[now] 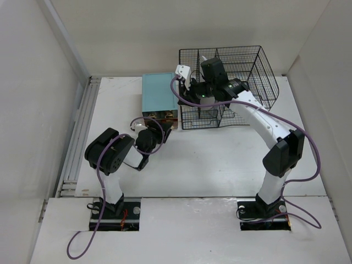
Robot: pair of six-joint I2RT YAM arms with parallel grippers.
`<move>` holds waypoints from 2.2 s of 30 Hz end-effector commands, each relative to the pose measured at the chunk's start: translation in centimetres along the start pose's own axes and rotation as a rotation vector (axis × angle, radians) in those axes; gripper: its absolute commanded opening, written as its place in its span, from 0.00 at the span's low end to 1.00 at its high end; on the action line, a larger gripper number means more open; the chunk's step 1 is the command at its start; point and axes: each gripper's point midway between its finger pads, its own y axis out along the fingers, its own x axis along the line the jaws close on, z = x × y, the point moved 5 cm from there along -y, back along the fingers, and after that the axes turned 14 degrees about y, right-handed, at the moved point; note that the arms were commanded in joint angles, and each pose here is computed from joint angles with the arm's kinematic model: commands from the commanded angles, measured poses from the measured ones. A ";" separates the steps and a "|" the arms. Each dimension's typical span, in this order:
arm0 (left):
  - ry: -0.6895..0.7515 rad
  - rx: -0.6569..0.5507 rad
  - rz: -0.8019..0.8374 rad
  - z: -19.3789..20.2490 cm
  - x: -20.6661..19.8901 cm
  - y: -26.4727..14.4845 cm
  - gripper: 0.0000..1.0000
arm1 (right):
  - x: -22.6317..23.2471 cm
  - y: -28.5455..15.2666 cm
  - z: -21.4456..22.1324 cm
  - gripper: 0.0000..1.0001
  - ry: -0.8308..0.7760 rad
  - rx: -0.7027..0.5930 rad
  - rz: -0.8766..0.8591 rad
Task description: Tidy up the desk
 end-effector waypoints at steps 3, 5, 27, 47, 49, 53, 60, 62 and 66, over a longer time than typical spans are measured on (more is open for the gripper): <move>-0.045 -0.147 0.481 -3.3 -9.3 -2.8 0.45 | -0.1 -0.5 -1.3 0.00 -0.027 -0.040 -0.015; -0.047 -0.156 0.478 -3.4 -9.3 -2.8 0.45 | -0.1 -0.5 -1.3 0.00 -0.027 -0.040 -0.015; -0.028 -0.182 0.424 -3.6 -7.3 -0.3 0.46 | -0.1 -0.5 -1.3 0.00 -0.027 -0.040 -0.015; -0.022 -0.198 0.410 -3.5 -6.5 -0.2 0.18 | -0.1 -0.2 -1.0 0.00 -0.032 -0.034 -0.025; -0.020 -0.190 0.413 -3.4 -6.2 -0.9 0.17 | -0.1 -0.2 -1.0 0.00 -0.032 -0.034 -0.025; -0.019 -0.156 0.418 -2.1 -6.0 -2.4 0.15 | 0.2 -0.2 -0.9 0.00 -0.027 -0.033 -0.050; -0.023 -0.116 0.413 -0.2 -5.6 -4.9 0.15 | 0.3 1.1 0.2 0.00 -0.004 0.015 -0.083; -0.022 -0.105 0.416 0.1 -5.5 -5.3 0.14 | 0.1 1.5 0.8 0.00 -0.011 0.036 -0.089; -0.037 -0.113 0.403 0.1 -5.2 -5.7 0.24 | 0.8 2.4 1.2 0.00 -0.020 0.054 -0.112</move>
